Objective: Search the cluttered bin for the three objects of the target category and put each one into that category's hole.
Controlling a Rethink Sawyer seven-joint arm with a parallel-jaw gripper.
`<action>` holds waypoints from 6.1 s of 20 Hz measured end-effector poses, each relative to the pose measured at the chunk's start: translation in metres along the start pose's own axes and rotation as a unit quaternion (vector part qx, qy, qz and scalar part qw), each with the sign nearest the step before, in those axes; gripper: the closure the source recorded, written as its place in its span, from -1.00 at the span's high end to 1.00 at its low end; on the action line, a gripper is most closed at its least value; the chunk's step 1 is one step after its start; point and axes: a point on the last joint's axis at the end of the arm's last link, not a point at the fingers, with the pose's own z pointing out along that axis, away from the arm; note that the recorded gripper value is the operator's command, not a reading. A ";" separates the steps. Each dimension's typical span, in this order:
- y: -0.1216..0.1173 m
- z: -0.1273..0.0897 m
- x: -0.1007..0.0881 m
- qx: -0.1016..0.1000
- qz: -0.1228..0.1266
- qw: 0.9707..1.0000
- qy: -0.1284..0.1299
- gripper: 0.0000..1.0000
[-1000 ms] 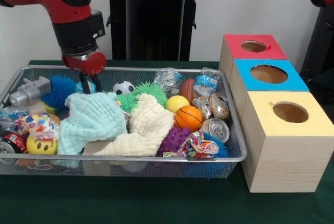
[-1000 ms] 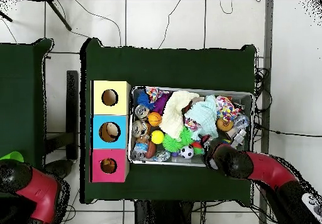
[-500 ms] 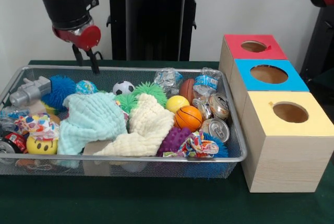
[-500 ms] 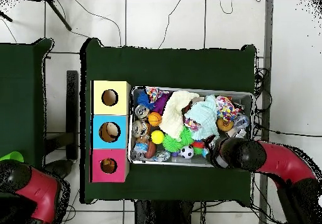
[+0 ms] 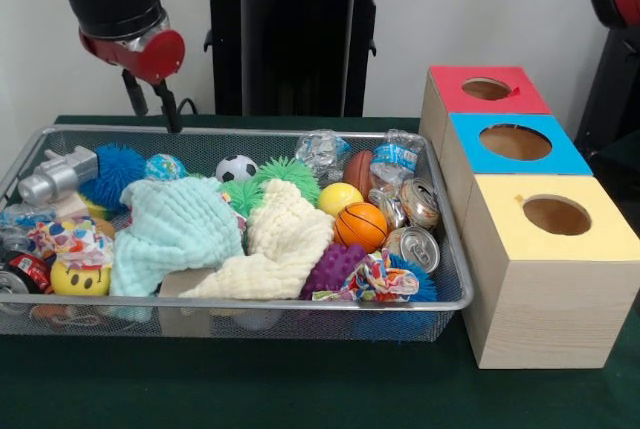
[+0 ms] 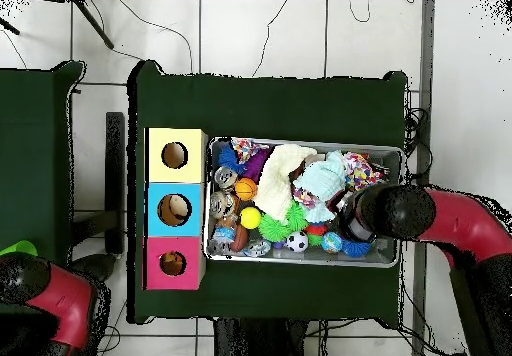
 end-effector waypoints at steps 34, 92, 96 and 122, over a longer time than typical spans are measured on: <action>0.008 0.063 -0.099 -0.055 -0.052 0.997 -0.023 1.00; 0.028 0.070 -0.148 -0.082 -0.080 0.980 -0.163 1.00; 0.028 0.070 -0.148 -0.083 -0.080 0.979 -0.167 1.00; -0.011 0.097 -0.112 -0.119 -0.072 0.974 -0.180 1.00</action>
